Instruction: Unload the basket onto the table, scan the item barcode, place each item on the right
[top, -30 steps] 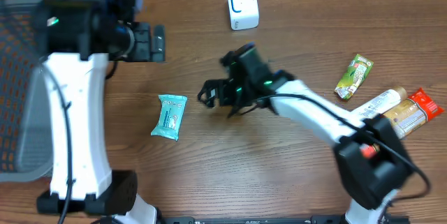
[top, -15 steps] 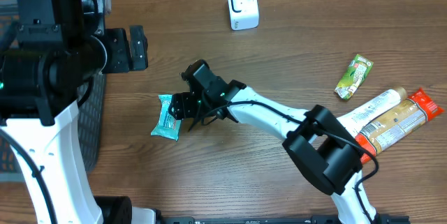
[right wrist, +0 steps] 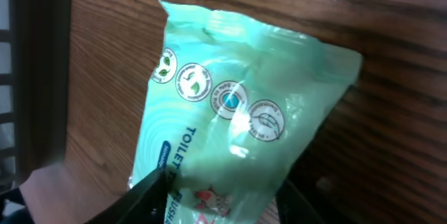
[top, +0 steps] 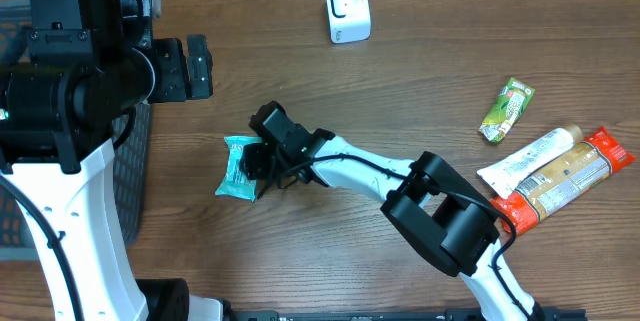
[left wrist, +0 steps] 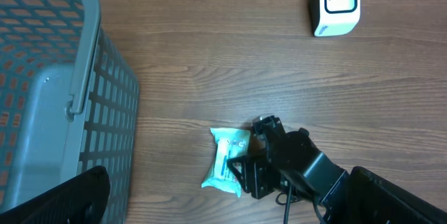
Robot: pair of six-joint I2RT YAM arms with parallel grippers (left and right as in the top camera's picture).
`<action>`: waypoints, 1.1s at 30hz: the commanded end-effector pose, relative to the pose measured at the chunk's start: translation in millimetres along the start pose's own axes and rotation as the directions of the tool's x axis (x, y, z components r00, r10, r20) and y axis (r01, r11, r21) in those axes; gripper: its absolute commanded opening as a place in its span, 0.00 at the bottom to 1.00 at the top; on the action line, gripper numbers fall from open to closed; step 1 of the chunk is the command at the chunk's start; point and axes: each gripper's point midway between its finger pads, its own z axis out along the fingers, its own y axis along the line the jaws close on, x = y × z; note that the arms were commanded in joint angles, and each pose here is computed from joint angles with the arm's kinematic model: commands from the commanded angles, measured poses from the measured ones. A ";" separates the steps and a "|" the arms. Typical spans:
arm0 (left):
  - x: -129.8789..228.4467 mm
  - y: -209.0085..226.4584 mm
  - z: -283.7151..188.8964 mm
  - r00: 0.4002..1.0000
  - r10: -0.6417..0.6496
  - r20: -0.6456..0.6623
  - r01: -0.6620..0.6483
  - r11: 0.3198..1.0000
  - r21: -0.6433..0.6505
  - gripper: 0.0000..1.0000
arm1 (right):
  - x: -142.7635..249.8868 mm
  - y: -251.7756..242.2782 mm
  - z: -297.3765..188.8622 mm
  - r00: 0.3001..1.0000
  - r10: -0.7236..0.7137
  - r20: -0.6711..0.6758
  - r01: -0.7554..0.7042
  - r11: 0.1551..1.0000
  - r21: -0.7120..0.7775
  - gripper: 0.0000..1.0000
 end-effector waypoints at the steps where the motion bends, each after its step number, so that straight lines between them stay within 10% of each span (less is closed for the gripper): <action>1: -1.0 -2.7 -0.9 1.000 0.019 0.006 -0.019 1.000 0.016 0.99 | 5.2 -31.7 17.8 0.999 0.006 0.031 -0.010 0.990 0.140 0.40; 9: -1.0 -2.7 -0.9 1.000 0.019 0.006 -0.019 1.000 0.016 1.00 | 18.0 -50.5 14.6 1.000 0.020 -0.011 -0.017 0.974 0.224 0.04; 26: -1.1 -2.7 -0.9 1.000 0.019 0.006 -0.019 1.000 0.016 0.99 | -37.2 -59.1 -158.4 0.997 -0.080 0.004 0.076 0.962 0.264 0.04; 33: -1.1 -2.7 -0.9 1.000 0.019 0.006 -0.019 1.000 0.016 1.00 | -37.5 -13.8 -115.1 0.984 -0.176 0.031 0.171 0.979 0.112 0.82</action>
